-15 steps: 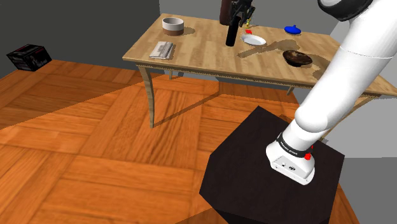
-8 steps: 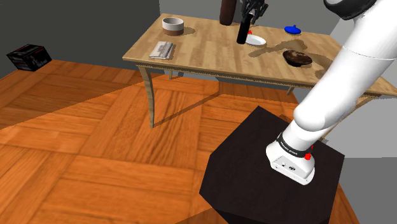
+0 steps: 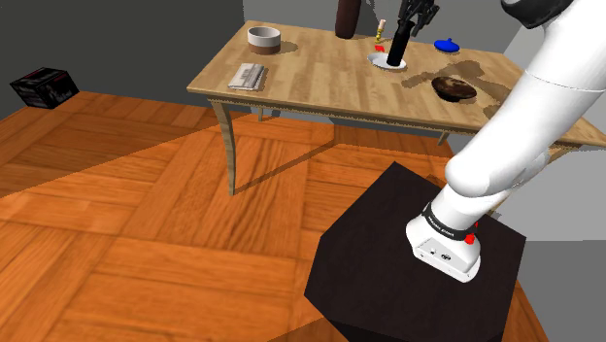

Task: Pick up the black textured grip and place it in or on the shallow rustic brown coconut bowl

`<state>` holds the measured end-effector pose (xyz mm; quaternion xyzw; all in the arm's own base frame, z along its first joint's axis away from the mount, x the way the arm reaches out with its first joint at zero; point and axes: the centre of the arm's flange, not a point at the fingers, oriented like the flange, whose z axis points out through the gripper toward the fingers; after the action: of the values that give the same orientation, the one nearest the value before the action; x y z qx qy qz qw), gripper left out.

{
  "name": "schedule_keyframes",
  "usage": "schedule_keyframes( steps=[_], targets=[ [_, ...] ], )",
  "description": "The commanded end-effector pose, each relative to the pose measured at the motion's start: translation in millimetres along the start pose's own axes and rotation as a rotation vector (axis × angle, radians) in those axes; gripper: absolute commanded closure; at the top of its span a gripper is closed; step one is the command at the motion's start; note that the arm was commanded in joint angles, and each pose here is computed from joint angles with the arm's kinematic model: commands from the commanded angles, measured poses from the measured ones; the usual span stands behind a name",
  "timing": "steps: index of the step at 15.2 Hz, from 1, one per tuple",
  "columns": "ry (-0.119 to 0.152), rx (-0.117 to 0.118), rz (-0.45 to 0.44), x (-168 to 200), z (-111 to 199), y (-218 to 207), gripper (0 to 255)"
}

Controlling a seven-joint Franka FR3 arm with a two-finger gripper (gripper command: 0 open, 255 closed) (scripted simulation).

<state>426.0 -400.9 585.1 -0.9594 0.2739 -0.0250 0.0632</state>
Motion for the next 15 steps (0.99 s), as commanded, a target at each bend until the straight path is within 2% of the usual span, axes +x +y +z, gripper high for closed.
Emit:
schedule_keyframes(
  steps=[1,15],
  targets=[
    [0.000,0.000,-0.002,-6,-9,22,255],
    [0.000,0.000,-0.002,-38,-53,199,255]
  ],
)
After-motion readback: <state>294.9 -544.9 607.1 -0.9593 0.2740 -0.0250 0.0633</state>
